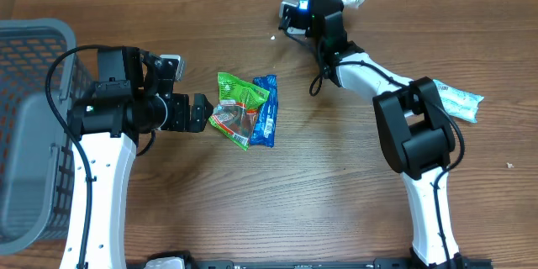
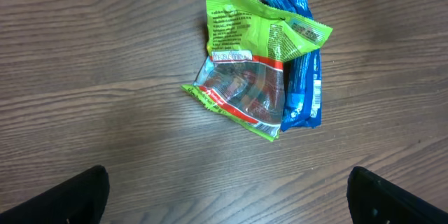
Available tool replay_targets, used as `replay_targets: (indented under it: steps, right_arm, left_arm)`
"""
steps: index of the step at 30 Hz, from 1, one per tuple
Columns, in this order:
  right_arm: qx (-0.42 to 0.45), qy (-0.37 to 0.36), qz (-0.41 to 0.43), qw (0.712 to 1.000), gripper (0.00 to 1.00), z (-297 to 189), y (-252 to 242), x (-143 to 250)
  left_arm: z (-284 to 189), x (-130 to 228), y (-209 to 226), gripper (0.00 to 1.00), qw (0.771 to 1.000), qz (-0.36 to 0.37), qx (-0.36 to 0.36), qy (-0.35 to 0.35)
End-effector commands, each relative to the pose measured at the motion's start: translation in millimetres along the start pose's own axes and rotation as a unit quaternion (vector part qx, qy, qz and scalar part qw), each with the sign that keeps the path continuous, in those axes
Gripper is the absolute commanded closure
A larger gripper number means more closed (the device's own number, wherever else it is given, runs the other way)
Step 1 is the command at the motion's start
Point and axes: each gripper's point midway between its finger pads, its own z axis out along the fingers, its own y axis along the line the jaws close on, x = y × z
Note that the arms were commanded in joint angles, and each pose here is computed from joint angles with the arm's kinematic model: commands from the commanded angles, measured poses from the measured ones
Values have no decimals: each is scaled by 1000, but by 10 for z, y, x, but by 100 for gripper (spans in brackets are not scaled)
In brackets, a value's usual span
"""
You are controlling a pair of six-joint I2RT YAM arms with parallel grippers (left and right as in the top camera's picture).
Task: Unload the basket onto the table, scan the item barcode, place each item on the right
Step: 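Move the tube to the right side and release it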
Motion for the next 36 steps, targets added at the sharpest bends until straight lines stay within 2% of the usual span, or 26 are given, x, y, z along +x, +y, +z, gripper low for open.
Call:
replay_targets:
  steps: [1,4,7,9,12,15,16,20,24,29,34,36]
  right_arm:
    - [70,-4,73,995,96,-600,-1133,-137]
    - [63,-3,174,983,96,-980,-1440,-144]
    - [45,4,304,951,96,-1453,-1678,-112]
    - [23,11,424,905,96,-1755,-1733,-63]
    - [-29,48,607,793,96,-2181,-1633,102]
    - [-70,121,709,692,96,-2406,-1370,413]
    - [-77,151,728,664,96,-2433,-1268,551]
    - [-122,249,763,584,96,-2456,-838,1052]
    - [-178,294,798,496,96,-2351,-499,1414]
    - [-145,352,836,396,96,-2133,-167,2030]
    - [-115,379,851,344,96,-1881,99,2440]
    - [-105,385,855,332,96,-1787,196,2595]
  left_arm:
    - [8,-7,-27,0,1000,-5,6,-1]
    - [8,-7,-27,0,1000,-5,6,-1]
    - [8,-7,-27,0,1000,-5,6,-1]
    - [8,-7,-27,0,1000,-5,6,-1]
    - [8,-7,-27,0,1000,-5,6,-1]
    - [8,-7,-27,0,1000,-5,6,-1]
    - [8,-7,-27,1,1000,-5,6,-1]
    - [8,-7,-27,0,1000,-5,6,-1]
    - [8,-7,-27,0,1000,-5,6,-1]
    - [8,-7,-27,0,1000,-5,6,-1]
    - [8,-7,-27,0,1000,-5,6,-1]
    - [8,-7,-27,0,1000,-5,6,-1]
